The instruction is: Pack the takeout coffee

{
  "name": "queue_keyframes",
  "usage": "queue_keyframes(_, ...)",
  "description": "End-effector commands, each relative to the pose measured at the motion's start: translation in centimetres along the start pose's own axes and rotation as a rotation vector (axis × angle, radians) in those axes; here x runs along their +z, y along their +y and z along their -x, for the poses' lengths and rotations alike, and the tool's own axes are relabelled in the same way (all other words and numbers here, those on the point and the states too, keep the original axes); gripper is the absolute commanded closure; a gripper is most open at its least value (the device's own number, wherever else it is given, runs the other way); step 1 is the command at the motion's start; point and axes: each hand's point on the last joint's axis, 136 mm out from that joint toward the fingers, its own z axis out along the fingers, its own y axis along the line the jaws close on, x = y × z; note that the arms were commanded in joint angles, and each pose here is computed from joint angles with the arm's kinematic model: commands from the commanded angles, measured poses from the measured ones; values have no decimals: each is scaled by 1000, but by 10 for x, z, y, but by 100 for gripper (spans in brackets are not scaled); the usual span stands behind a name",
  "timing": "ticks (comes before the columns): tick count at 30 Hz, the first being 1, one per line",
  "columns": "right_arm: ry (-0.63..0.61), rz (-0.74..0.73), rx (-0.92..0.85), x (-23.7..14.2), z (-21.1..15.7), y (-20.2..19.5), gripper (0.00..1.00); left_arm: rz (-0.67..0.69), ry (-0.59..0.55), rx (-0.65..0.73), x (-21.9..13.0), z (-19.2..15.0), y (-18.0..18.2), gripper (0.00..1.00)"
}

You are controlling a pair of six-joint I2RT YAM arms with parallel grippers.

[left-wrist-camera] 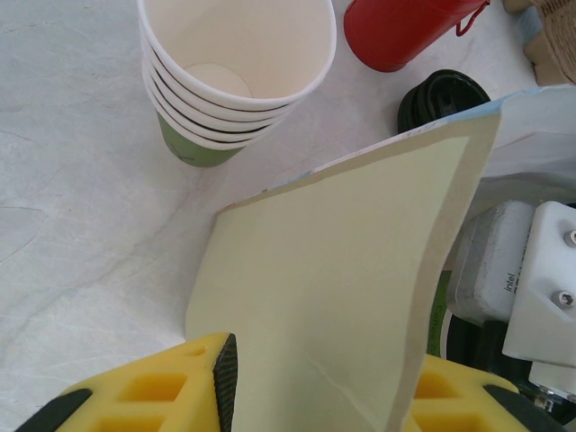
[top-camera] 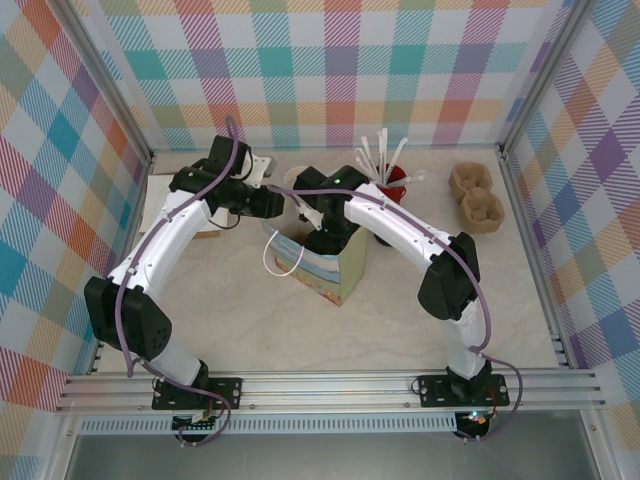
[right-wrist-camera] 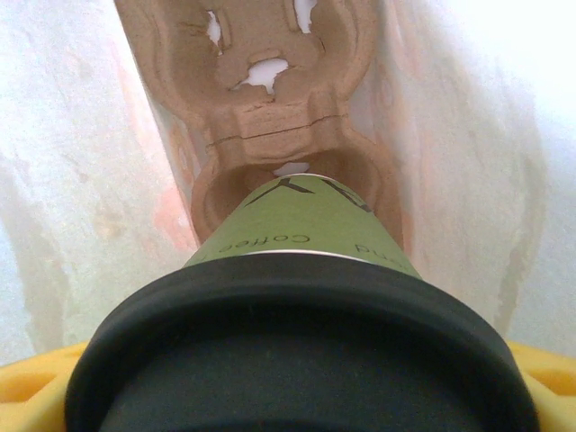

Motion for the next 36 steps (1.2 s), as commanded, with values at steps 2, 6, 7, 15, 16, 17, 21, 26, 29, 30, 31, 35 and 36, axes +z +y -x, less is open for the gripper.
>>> queue_keyframes(2, -50, -1, -19, -17, 2, 0, 22, -4, -24, 14, -4, 7, -4, 65)
queue_keyframes(6, -54, 5, -20, -18, 3, 1, 22, -2, -21, 13, -4, 6, -4, 65)
queue_keyframes(7, -53, 7, -19, -17, 3, 1, 22, -2, -22, 14, -4, 6, -4, 65)
queue_keyframes(15, -55, 12, -22, -18, 3, 3, 22, -3, -21, 15, -4, 6, -3, 65)
queue_keyframes(16, -53, 13, -20, -17, 3, 3, 22, -4, -21, 15, -3, 6, -4, 65)
queue_keyframes(17, -54, 14, -19, -17, 3, 3, 22, -4, -20, 14, -3, 6, -4, 65)
queue_keyframes(21, -54, 25, -19, -17, 3, 5, 22, -3, -19, 14, -3, 5, -3, 65)
queue_keyframes(26, -54, 27, -20, -16, 4, 5, 22, -5, -18, 14, -2, 5, -4, 65)
queue_keyframes(29, -50, 27, -19, -15, 3, 5, 22, -5, -20, 14, -2, 6, -4, 65)
queue_keyframes(30, -50, 27, -20, -15, 3, 5, 22, -5, -21, 15, -3, 6, -4, 65)
queue_keyframes(31, -48, 28, -20, -15, 3, 5, 22, -5, -21, 15, -3, 6, -4, 65)
queue_keyframes(35, -48, 28, -20, -14, 3, 5, 22, -5, -19, 14, -2, 6, -3, 65)
queue_keyframes(36, -45, 27, -20, -14, 2, 5, 22, -5, -18, 14, -2, 6, -3, 65)
